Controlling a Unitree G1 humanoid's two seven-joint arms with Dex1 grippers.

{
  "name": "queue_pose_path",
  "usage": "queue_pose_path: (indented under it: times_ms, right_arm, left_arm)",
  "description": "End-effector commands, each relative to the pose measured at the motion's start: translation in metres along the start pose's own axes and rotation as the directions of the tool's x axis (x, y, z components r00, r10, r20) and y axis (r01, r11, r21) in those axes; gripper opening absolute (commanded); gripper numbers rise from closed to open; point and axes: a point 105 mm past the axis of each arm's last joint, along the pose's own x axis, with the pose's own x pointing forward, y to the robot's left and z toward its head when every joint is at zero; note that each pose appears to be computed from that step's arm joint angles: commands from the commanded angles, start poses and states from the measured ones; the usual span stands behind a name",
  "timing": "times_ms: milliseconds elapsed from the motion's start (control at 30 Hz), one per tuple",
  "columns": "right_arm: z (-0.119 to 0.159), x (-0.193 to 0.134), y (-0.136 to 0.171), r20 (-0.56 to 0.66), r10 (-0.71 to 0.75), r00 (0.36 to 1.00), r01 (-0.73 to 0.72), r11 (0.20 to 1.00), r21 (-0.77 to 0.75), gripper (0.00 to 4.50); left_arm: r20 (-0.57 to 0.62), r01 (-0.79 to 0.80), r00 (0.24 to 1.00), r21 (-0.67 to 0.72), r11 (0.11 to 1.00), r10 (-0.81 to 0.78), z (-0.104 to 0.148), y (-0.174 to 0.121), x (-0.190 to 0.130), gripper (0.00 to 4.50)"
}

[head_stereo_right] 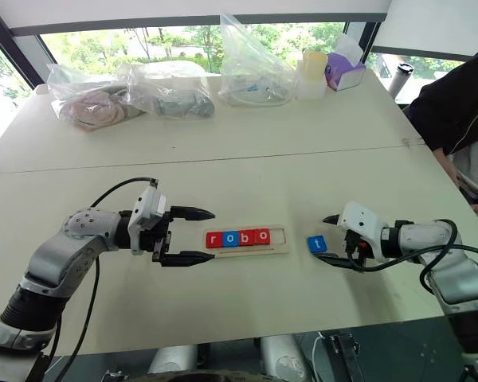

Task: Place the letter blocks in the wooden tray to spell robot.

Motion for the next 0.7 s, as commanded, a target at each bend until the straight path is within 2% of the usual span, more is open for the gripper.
queue_pose_path:
  times_ms: [33,100,167,200,367,567,700]
  right_arm:
    - [-0.003,0.001,0.002,-0.019,0.053,0.998,-0.053,0.998,-0.029,4.48]
    - [-0.004,0.003,0.004,-0.025,0.071,0.997,-0.072,0.996,-0.048,4.48]
    - [-0.001,0.004,0.004,-0.009,0.072,0.997,-0.073,0.996,-0.05,3.93]
    - [0.002,0.004,0.004,0.0,0.071,0.998,-0.07,0.996,-0.056,3.57]
    - [0.015,0.007,0.008,0.036,0.08,0.996,-0.077,0.993,-0.084,1.11]
    - [0.041,0.013,0.005,0.087,0.062,0.994,-0.05,0.989,-0.14,1.1]
    - [0.063,0.022,0.007,0.115,0.099,0.988,-0.078,0.981,-0.181,1.1]
  left_arm:
    - [0.016,-0.015,1.0,0.049,0.999,0.014,0.01,-0.001,-0.004,4.5]
    - [0.016,-0.018,1.0,0.049,0.999,0.018,0.01,-0.001,-0.005,4.5]
    - [0.016,-0.019,1.0,0.049,0.999,0.019,0.01,-0.001,-0.005,4.5]
    - [0.015,-0.02,1.0,0.049,0.999,0.019,0.01,-0.001,-0.005,4.5]
    - [0.015,-0.021,1.0,0.05,0.999,0.02,0.01,0.0,-0.004,4.5]
    - [0.017,-0.017,1.0,0.05,0.999,0.016,0.011,0.0,-0.004,4.5]
    - [0.018,-0.015,1.0,0.051,0.999,0.015,0.011,0.001,-0.003,4.5]
